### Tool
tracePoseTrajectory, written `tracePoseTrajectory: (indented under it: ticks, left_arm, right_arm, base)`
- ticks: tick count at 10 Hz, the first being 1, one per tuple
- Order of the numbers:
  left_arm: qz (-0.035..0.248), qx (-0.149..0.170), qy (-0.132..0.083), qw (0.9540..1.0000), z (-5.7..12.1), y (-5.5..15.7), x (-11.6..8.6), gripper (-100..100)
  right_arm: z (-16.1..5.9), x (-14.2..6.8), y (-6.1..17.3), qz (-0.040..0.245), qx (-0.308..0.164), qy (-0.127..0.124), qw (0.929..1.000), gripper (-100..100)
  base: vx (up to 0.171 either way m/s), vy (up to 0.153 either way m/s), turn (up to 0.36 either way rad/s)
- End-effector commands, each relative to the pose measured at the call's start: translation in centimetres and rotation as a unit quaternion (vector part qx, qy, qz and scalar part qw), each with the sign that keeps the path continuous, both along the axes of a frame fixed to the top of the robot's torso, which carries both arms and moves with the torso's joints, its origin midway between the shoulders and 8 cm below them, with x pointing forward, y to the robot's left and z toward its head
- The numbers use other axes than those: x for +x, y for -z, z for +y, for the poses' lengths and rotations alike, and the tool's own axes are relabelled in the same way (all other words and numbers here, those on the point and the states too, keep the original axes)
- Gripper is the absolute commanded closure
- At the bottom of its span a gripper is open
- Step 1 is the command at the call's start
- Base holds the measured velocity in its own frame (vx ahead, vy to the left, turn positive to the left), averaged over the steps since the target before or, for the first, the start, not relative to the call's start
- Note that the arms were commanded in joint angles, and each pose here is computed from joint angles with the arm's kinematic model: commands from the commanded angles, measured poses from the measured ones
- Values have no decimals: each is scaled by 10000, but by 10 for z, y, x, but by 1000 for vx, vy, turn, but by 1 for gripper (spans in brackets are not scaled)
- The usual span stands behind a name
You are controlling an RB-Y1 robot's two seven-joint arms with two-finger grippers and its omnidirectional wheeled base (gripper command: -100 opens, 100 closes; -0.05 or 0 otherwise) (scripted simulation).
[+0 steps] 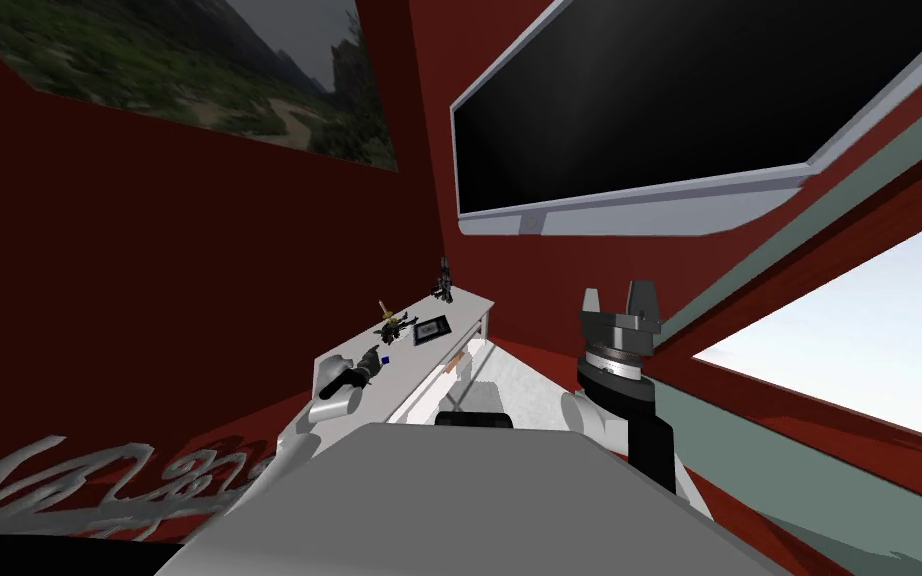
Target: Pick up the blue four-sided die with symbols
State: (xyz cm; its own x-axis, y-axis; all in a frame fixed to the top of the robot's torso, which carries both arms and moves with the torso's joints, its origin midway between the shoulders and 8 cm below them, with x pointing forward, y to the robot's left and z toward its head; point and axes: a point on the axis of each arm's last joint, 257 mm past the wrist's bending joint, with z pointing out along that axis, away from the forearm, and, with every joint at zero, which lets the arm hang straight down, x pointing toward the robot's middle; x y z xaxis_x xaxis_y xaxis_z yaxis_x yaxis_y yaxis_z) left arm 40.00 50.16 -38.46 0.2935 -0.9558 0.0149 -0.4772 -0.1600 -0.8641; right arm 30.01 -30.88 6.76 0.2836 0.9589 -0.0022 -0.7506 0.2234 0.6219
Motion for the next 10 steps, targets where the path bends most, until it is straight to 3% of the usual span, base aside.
tracePoseTrajectory:
  ticks: [1,2,3,6,7,8,9,10]
  left_arm:
    - [389,-109,-213,9990,18,21,-18,-100]
    - [429,-117,-225,9988,19,24,-20,-100]
    - [716,-209,-392,9964,32,38,-32,-100]
    - [1073,-315,-590,9920,45,55,-49,-100]
    - [1319,-397,-762,9875,57,66,-62,-100]
    - [1369,-411,-768,9867,56,68,-64,-100]
    - [1615,-493,-936,9812,67,78,-78,-100]
    - [1646,-501,-941,9806,66,79,-80,-100]
  right_arm:
    - [0,0,0,0,0,0,10000,0]
    - [0,0,0,-1,0,-1,10000,0]
    - [0,0,0,0,0,0,10000,0]
    - [0,0,0,0,0,-1,10000,0]
    - [0,0,0,0,0,0,10000,0]
    - [0,0,0,0,0,0,10000,0]
    - [0,0,0,0,0,0,10000,0]
    - [0,0,0,0,0,0,10000,0]
  base:
    - [-8,17,-252]
    - [-7,24,-151]
    - [-12,23,-263]
    - [-6,26,-179]
    - [3,24,-227]
    - [2,24,-109]
    - [6,23,-245]
    - [2,27,-112]
